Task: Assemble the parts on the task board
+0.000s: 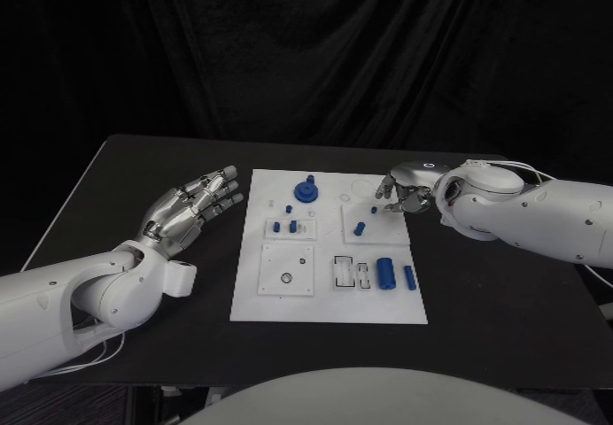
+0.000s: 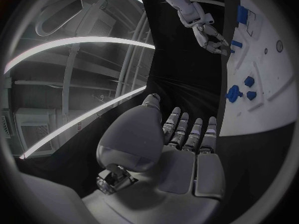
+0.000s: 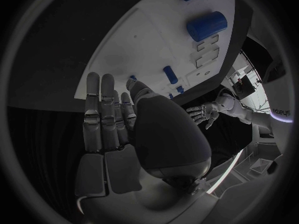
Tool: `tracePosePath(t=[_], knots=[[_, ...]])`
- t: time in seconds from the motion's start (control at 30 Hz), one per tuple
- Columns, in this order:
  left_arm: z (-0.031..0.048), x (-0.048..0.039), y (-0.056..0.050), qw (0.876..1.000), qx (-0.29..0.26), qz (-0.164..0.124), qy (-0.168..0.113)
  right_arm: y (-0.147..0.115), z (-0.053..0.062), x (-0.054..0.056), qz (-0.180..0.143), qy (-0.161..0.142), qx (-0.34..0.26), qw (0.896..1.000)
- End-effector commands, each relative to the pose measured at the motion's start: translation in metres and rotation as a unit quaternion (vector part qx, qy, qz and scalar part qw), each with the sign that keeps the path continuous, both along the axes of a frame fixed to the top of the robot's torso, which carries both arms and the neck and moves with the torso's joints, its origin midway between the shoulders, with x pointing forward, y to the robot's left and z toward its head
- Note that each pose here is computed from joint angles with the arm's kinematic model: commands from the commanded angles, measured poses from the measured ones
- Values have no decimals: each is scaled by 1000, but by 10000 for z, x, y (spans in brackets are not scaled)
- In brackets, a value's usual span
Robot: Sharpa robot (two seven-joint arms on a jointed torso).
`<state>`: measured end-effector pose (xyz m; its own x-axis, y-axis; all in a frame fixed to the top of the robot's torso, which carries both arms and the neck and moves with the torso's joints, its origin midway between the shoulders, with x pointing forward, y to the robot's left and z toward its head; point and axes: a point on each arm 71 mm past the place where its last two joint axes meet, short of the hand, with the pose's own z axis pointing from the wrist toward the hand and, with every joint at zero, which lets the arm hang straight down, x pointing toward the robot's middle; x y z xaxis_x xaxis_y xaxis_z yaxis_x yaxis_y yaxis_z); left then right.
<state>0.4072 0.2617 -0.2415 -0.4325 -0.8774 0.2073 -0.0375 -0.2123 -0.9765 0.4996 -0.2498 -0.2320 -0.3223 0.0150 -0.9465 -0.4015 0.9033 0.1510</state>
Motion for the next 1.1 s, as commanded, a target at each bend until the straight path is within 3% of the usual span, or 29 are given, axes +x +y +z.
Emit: tracePosePath(t=[0.03,0.43,1.1], knots=[[132,-7,-3,997,-46,9,-69,-9,-12,-1,-5,-9,-3,1000],[127,-2,-15,997,-47,5,-67,60,-82,-17,4,-9,3,1000],[102,25,-23,997,-47,-1,-61,194,-295,33,15,-3,4,1000]])
